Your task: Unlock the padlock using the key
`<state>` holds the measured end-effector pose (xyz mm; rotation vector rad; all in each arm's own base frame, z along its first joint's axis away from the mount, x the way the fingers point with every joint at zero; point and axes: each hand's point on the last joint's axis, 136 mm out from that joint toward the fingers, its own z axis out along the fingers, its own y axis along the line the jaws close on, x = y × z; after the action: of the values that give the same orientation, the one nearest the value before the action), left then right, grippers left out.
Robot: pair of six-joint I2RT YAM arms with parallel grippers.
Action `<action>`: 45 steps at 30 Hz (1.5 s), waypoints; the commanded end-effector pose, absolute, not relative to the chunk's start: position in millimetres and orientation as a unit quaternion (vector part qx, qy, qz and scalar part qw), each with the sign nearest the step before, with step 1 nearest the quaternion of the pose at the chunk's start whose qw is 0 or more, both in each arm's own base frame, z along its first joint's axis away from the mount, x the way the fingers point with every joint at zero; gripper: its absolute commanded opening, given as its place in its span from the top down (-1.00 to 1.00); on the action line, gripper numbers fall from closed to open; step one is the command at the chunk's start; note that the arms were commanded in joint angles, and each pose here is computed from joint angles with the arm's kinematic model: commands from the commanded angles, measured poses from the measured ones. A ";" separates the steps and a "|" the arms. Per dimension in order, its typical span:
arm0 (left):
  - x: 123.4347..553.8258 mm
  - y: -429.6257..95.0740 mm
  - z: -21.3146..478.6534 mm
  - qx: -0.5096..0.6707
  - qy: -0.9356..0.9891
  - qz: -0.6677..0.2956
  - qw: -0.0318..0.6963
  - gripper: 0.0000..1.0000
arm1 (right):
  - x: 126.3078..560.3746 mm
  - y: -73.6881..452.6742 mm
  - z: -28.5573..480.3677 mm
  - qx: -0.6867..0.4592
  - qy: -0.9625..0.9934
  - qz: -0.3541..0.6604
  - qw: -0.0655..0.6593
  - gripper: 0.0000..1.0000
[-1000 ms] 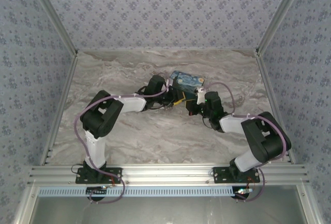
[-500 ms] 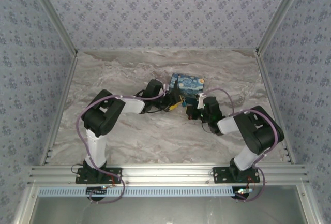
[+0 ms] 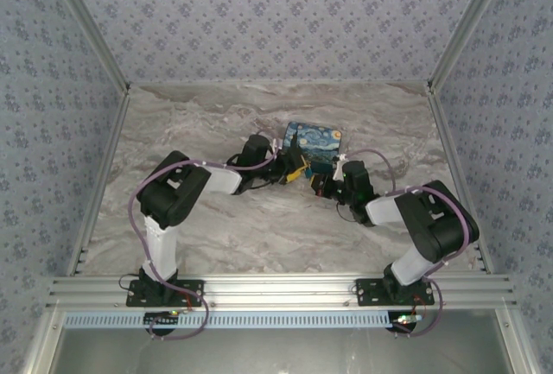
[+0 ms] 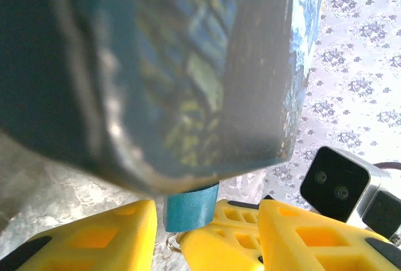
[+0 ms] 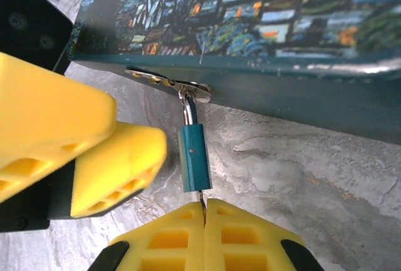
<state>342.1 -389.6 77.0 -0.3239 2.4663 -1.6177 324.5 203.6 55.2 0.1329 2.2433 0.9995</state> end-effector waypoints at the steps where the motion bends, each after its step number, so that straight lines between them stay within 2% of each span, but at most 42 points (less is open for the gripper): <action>1: 340.4 -397.2 73.9 -0.111 0.824 -0.550 0.084 0.09 | 330.3 206.1 73.1 0.065 0.850 0.401 0.334 1.00; 11: 336.1 -412.8 67.1 -0.122 0.819 -0.558 0.064 0.09 | 330.2 204.3 71.9 0.070 0.854 0.397 0.330 1.00; 27: 335.7 -427.4 62.0 -0.156 0.798 -0.580 0.045 0.23 | 331.0 201.5 69.9 0.100 0.850 0.410 0.314 1.00; 40: 337.6 -426.0 61.9 -0.178 0.789 -0.585 0.052 0.68 | 329.7 197.8 72.9 0.118 0.844 0.425 0.307 1.00; 45: 338.2 -424.1 64.5 -0.176 0.793 -0.581 0.060 0.89 | 326.3 191.3 70.7 0.112 0.849 0.416 0.305 0.79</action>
<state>341.0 -422.8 63.0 -0.5438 2.4043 -1.7768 331.2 188.7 63.5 0.3410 2.2490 1.0722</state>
